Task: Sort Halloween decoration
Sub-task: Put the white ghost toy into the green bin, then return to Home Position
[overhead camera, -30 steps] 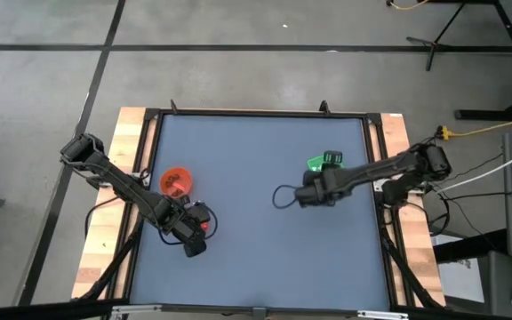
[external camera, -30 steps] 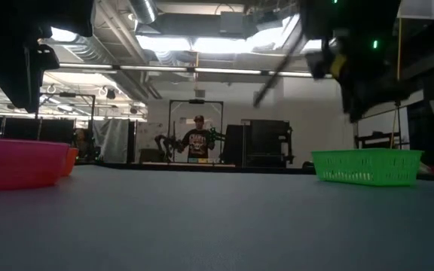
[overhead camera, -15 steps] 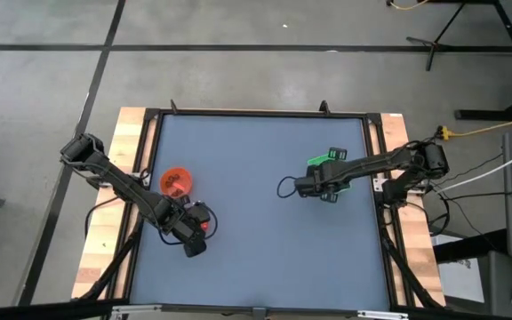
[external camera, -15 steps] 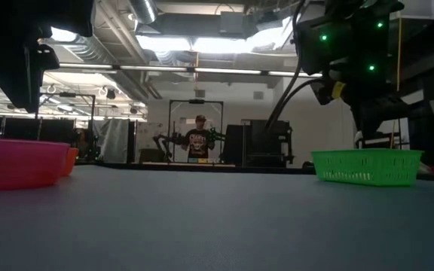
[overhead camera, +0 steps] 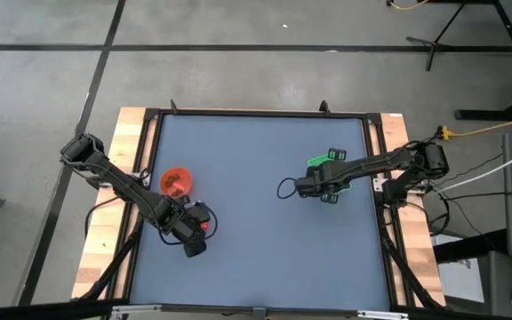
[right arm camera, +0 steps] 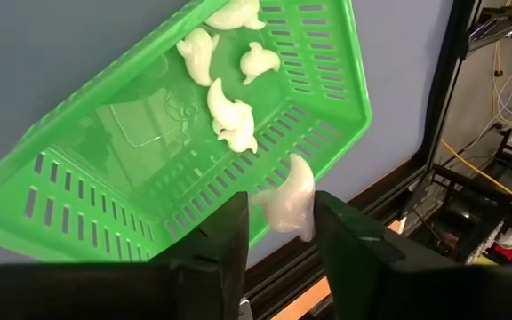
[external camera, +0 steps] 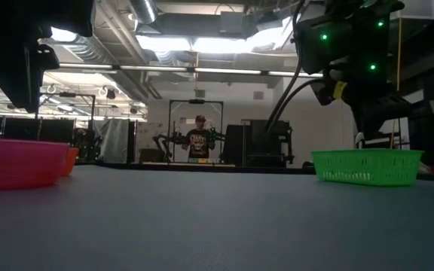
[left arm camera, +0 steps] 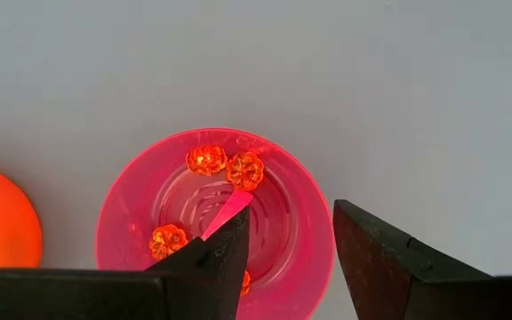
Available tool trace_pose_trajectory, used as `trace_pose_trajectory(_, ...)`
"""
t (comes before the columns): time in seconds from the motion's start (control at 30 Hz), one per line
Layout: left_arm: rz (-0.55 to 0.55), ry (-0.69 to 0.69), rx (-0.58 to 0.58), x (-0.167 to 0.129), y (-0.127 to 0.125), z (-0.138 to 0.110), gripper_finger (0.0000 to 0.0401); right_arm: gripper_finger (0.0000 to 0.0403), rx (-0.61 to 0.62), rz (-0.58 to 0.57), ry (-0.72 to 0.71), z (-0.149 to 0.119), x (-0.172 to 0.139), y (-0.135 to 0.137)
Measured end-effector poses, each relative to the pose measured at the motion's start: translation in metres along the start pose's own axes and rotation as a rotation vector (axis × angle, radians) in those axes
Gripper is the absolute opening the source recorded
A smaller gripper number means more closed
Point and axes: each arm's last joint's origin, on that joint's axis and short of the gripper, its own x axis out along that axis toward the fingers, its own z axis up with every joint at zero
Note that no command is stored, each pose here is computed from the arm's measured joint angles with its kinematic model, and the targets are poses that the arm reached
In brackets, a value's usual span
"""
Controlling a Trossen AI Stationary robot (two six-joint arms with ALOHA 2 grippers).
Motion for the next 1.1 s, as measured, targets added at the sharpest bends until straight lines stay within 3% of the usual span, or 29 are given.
trace_pose_trajectory(0.37, 0.0, 0.0, 0.0, 0.0, 0.0, 0.0, 0.0147, 0.0239, -0.001, 0.0, 0.0, 0.0, 0.0, 0.0)
trace_pose_trajectory(0.57, 0.0, 0.0, 0.0, 0.0, 0.0, 0.0, 0.0147, 0.0268, -0.001, 0.0, 0.001, 0.0, 0.0, 0.0)
trace_pose_trajectory(0.83, -0.053, -0.106, -0.017, 0.001, -0.005, 0.012, 0.0147, 0.0236, -0.031, -0.018, 0.051, -0.005, 0.0, -0.002)
trace_pose_trajectory(1.1, -0.194, -0.318, 0.072, 0.0, -0.007, 0.051, 0.0147, 0.0143, -0.053, 0.001, -0.003, 0.002, -0.016, -0.008)
